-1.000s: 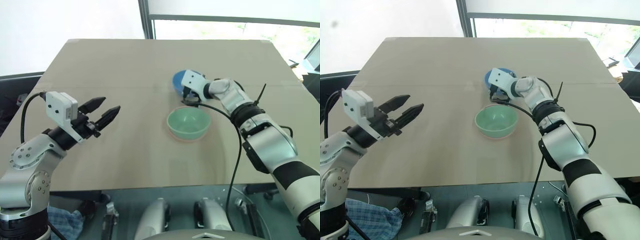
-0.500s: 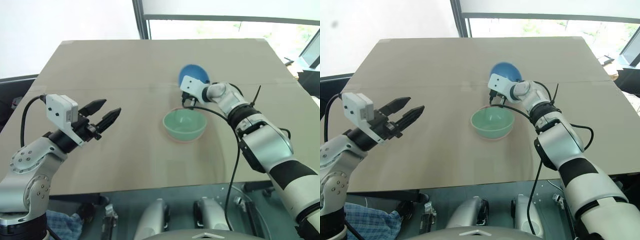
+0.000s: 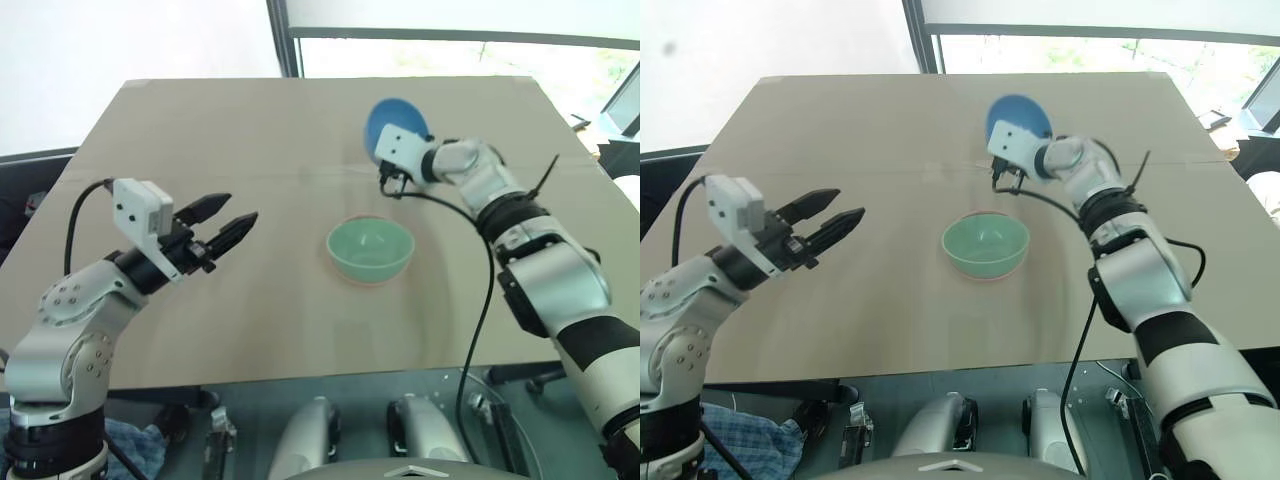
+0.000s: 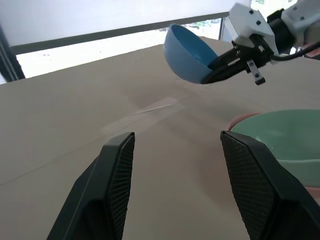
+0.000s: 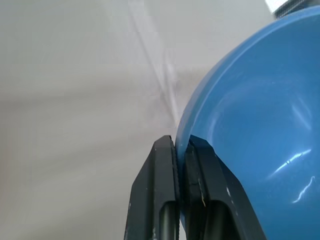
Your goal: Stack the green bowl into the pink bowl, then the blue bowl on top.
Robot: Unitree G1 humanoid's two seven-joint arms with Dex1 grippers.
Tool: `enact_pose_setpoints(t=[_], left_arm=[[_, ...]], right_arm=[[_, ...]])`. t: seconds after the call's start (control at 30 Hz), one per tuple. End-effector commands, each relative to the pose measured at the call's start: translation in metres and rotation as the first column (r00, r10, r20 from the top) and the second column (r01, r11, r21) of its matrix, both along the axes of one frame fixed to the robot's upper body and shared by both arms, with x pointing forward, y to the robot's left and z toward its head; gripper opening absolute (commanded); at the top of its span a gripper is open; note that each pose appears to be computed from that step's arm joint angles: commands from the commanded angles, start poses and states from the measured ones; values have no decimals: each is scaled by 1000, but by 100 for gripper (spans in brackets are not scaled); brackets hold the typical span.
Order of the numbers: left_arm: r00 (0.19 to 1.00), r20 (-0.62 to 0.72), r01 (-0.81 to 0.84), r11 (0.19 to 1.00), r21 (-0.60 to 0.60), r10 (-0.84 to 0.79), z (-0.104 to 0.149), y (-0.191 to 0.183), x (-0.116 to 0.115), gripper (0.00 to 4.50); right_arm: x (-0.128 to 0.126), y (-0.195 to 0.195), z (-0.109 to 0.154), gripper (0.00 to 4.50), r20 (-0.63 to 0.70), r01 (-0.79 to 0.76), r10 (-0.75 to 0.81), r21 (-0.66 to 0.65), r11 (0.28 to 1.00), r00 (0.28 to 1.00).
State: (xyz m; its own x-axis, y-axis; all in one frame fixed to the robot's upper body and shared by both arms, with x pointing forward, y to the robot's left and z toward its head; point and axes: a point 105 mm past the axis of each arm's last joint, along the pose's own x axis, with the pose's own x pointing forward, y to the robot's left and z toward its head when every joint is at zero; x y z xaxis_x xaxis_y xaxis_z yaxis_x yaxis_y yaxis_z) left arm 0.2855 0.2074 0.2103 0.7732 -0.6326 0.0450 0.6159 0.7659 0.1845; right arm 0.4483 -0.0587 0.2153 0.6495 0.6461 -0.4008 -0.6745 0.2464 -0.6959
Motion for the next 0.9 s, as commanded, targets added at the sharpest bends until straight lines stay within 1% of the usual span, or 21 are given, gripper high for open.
enact_pose_setpoints(t=[0.03, 0.17, 0.3, 0.43, 0.53, 0.67, 0.7, 0.73, 0.83, 0.87, 0.9], left_arm=[[995, 27, 90, 995, 41, -92, 9, -9, 5, 291], [981, -6, 194, 979, 57, -194, 7, -19, 10, 291], [950, -63, 311, 946, 87, -306, 1, -30, 13, 291], [917, -93, 396, 911, 111, -387, 1, -38, 18, 291], [900, -102, 434, 892, 128, -423, 2, -42, 23, 291], [887, -97, 462, 876, 138, -452, 4, -47, 30, 291], [884, -93, 467, 873, 139, -458, 5, -49, 31, 291], [881, -91, 473, 870, 140, -464, 6, -50, 32, 291], [874, -96, 486, 862, 143, -476, 6, -52, 33, 291], [872, -98, 489, 860, 143, -479, 5, -52, 33, 291], [871, -101, 491, 859, 143, -481, 4, -52, 33, 291]], right_arm=[[-31, 2, 31, 12, 36, -143, 143, 5, 990, 989], [-70, -6, 32, 12, -5, -231, 231, -35, 972, 973], [-113, -11, 30, 12, -65, -327, 322, -79, 942, 944], [-145, -21, 23, 12, -141, -381, 362, -139, 914, 921], [-161, -23, 20, 12, -172, -394, 368, -152, 907, 914], [-170, -19, 18, 12, -181, -385, 359, -135, 913, 916], [-171, -18, 17, 56, -183, -381, 356, -131, 915, 917], [-172, -18, 16, 85, -185, -377, 351, -131, 917, 918], [-176, -20, 13, 207, -198, -367, 337, -140, 920, 920], [-176, -21, 14, 248, -194, -351, 324, -127, 928, 926], [-174, -21, 17, 298, -184, -326, 304, -102, 940, 935]])
